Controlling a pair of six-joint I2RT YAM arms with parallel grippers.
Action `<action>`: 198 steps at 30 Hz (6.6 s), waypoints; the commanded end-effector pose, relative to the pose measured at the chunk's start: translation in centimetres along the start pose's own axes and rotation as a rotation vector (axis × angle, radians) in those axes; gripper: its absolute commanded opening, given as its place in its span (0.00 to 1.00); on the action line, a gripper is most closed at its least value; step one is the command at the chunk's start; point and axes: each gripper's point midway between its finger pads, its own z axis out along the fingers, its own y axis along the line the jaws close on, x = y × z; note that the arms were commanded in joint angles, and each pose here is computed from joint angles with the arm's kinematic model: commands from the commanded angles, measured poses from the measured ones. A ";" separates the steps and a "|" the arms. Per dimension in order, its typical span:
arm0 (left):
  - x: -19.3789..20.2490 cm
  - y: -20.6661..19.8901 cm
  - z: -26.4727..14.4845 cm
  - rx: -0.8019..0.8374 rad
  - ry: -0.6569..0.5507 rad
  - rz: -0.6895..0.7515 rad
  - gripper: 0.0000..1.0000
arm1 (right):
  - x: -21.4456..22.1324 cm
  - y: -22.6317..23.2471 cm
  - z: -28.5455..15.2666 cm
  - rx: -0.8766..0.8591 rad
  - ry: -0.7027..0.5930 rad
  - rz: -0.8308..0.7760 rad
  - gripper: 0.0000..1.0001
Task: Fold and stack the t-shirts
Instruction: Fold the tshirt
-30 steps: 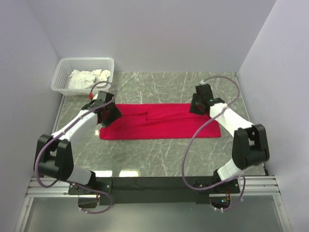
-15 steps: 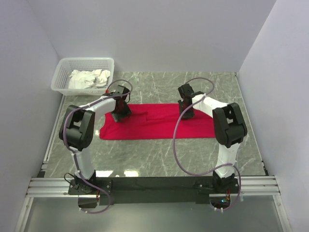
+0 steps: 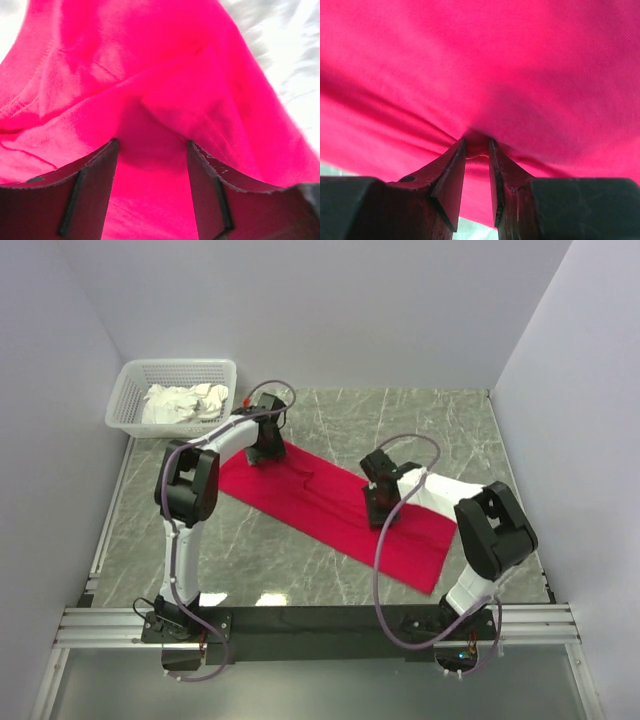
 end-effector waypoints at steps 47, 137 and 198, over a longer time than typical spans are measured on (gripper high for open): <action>-3.9 -9.1 -9.9 0.320 -0.281 0.000 0.53 | 11.2 12.1 -7.7 -0.273 0.079 -0.364 0.43; 30.7 3.4 -14.3 0.196 0.373 -0.032 0.52 | 9.8 2.6 -1.5 -0.239 0.079 0.146 0.47; 5.6 3.2 -10.7 0.256 -0.065 -0.115 0.01 | -15.6 8.5 -7.2 -0.082 -0.266 -0.115 0.00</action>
